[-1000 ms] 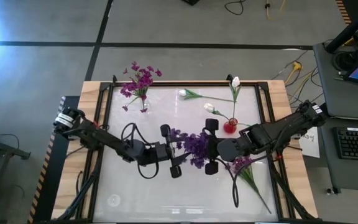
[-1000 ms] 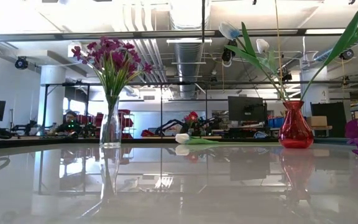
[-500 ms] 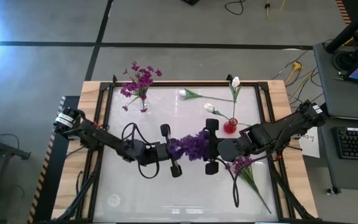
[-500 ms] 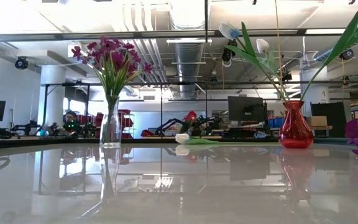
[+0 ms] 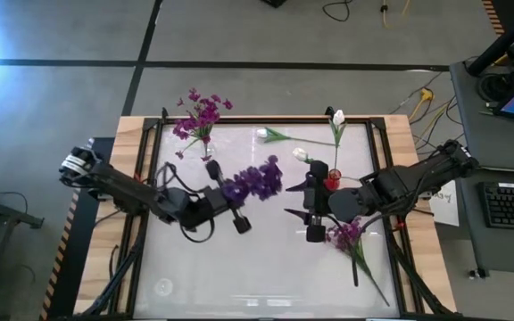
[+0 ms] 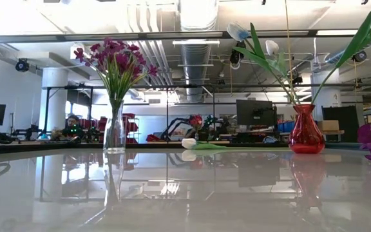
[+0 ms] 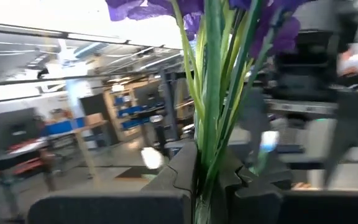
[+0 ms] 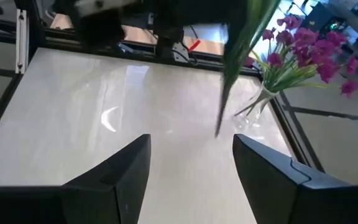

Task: Sort flowers into vase by color
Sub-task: Put the violet flower into the transparent vase

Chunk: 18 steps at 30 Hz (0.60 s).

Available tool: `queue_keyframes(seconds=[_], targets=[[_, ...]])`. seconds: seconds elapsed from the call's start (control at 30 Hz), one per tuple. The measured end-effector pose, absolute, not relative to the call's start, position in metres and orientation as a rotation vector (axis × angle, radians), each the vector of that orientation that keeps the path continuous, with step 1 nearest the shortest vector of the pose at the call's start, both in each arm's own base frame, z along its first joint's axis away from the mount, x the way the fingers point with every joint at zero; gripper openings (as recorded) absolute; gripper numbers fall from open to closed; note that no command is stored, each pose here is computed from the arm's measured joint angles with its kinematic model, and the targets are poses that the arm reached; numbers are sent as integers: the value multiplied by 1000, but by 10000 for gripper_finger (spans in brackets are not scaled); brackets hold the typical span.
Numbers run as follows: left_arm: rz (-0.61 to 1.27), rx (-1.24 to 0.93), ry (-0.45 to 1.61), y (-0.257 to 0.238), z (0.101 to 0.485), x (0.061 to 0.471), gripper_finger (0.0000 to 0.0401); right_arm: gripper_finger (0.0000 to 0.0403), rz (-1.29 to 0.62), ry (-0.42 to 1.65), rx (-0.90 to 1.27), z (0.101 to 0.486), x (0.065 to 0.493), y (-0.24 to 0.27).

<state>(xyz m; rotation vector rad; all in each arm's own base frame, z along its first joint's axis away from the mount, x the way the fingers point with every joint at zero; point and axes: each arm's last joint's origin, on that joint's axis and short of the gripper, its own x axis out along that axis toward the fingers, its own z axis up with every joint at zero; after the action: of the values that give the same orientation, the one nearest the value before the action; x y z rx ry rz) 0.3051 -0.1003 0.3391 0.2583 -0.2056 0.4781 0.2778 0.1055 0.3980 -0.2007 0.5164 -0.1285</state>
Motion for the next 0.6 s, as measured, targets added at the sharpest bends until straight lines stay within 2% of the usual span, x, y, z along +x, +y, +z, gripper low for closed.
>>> queue_keyframes(seconds=[0.33, 0.6], targets=[[692, 334, -203, -56, 408, 230, 0, 221, -132, 534, -196, 397, 276, 105], [910, 342, -189, 3, 436, 166, 0, 222, -131, 541, -200, 394, 277, 105]])
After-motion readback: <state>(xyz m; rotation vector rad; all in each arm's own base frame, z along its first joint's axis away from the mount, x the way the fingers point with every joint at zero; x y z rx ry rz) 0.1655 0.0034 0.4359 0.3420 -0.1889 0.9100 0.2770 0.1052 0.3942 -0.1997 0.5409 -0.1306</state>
